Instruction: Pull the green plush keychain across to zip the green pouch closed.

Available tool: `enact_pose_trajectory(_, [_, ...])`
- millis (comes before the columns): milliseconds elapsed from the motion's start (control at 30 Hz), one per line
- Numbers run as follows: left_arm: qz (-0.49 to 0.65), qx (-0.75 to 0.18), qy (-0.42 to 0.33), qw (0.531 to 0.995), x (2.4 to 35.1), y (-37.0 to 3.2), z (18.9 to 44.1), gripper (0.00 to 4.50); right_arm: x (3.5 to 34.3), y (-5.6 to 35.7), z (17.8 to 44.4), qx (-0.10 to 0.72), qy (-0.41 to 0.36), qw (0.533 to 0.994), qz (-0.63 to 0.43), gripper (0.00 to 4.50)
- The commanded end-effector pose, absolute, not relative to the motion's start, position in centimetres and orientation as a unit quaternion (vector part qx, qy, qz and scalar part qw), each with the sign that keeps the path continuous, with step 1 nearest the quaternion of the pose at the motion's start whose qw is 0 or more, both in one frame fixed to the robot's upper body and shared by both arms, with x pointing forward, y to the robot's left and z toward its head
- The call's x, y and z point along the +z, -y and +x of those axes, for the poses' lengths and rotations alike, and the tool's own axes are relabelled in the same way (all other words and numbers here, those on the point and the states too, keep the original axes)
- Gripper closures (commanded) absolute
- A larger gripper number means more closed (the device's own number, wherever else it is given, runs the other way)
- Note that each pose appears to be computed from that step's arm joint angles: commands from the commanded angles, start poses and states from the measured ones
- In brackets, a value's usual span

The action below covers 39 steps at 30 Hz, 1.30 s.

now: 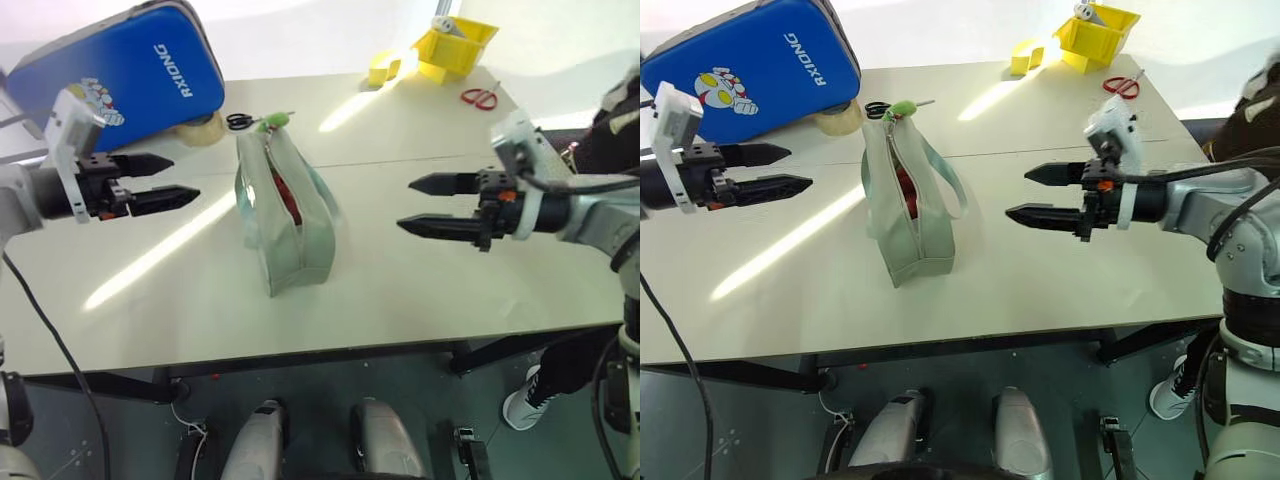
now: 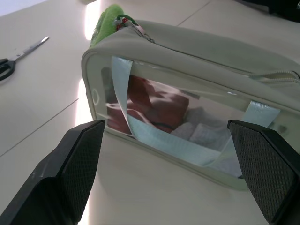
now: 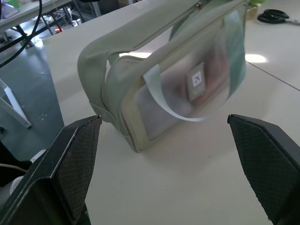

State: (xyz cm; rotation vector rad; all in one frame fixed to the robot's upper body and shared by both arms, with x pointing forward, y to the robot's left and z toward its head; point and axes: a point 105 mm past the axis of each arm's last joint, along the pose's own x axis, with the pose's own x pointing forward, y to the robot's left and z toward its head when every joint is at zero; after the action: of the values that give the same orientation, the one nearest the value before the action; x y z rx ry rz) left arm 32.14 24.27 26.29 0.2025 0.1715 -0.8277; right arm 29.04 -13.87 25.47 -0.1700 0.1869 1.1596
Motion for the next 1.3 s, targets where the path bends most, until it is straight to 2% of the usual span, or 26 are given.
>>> enact_pose_trajectory(33, [0.125, -0.388, -0.064, 0.911, 27.7, -24.8, 32.1, 0.02, 26.3, 13.8, 28.9, 0.538, -0.069, 0.835, -0.093, 0.0])
enact_pose_trajectory(600, [0.131, -0.39, -0.053, 0.91, 27.8, -24.2, 32.1, 0.02, 25.1, 11.3, 28.7, 0.546, -0.073, 0.828, -0.104, 0.0])
enact_pose_trajectory(900, [0.199, -0.471, -0.052, 0.858, 25.8, -19.7, 29.9, 0.02, 23.1, 7.0, 28.1, 0.547, -0.089, 0.828, -0.087, 0.0])
enact_pose_trajectory(1100, [0.207, -0.477, -0.051, 0.852, 25.5, -19.1, 29.7, 0.02, 21.8, 5.5, 30.0, 0.503, -0.089, 0.855, -0.089, 0.0])
enact_pose_trajectory(1267, [0.206, -0.471, -0.049, 0.856, 25.6, -19.2, 29.8, 0.02, 21.6, 5.0, 30.4, 0.499, -0.081, 0.857, -0.096, 0.0])
enact_pose_trajectory(1300, [0.207, -0.468, -0.049, 0.858, 25.6, -19.3, 29.8, 0.0, 21.4, 5.0, 30.4, 0.498, -0.081, 0.858, -0.098, 0.25])
